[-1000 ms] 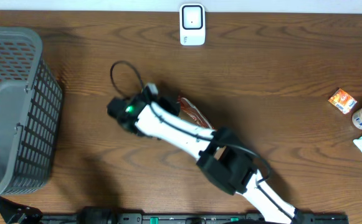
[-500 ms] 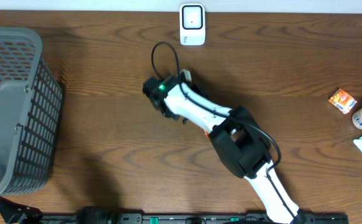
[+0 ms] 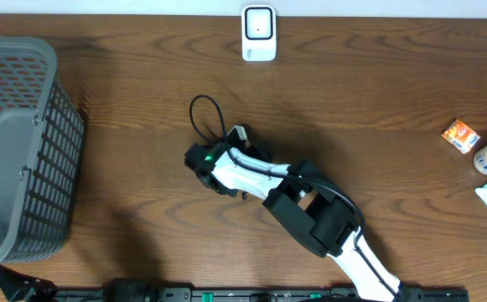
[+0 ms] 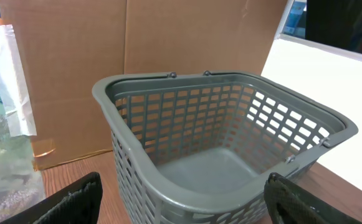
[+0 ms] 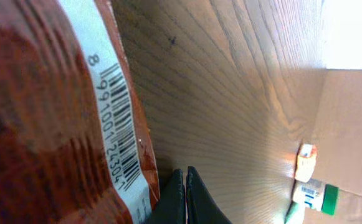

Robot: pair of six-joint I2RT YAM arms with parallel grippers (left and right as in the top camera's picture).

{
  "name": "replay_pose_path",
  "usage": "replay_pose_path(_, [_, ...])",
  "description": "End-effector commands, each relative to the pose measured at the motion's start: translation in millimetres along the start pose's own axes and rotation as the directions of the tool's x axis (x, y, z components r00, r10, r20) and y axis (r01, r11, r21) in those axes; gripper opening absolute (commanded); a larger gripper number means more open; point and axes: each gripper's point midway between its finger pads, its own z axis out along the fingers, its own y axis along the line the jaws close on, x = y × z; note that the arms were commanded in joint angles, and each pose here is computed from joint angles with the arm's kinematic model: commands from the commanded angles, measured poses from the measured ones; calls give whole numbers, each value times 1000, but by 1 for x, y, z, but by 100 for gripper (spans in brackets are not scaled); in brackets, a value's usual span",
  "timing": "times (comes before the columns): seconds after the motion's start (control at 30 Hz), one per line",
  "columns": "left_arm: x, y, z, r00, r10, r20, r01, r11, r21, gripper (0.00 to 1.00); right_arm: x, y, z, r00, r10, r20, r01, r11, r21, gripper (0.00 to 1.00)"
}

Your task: Scan the item barcode

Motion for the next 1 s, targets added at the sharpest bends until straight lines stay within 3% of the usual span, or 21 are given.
replay_pose_path(0.0, [1, 1, 0, 1000, -11, 1, 11, 1000, 0, 84, 17, 23, -2, 998, 3, -58, -8, 996, -88, 1])
replay_pose_path(0.37, [2, 1, 0, 1000, -11, 1, 11, 1000, 0, 84, -2, -41, -43, 996, 34, -79, -30, 998, 52, 1])
replay_pose_path(0.97, [2, 1, 0, 1000, -8, -1, 8, 1000, -1, 83, -58, 12, -36, 985, 132, 109, -116, 983, -140, 1])
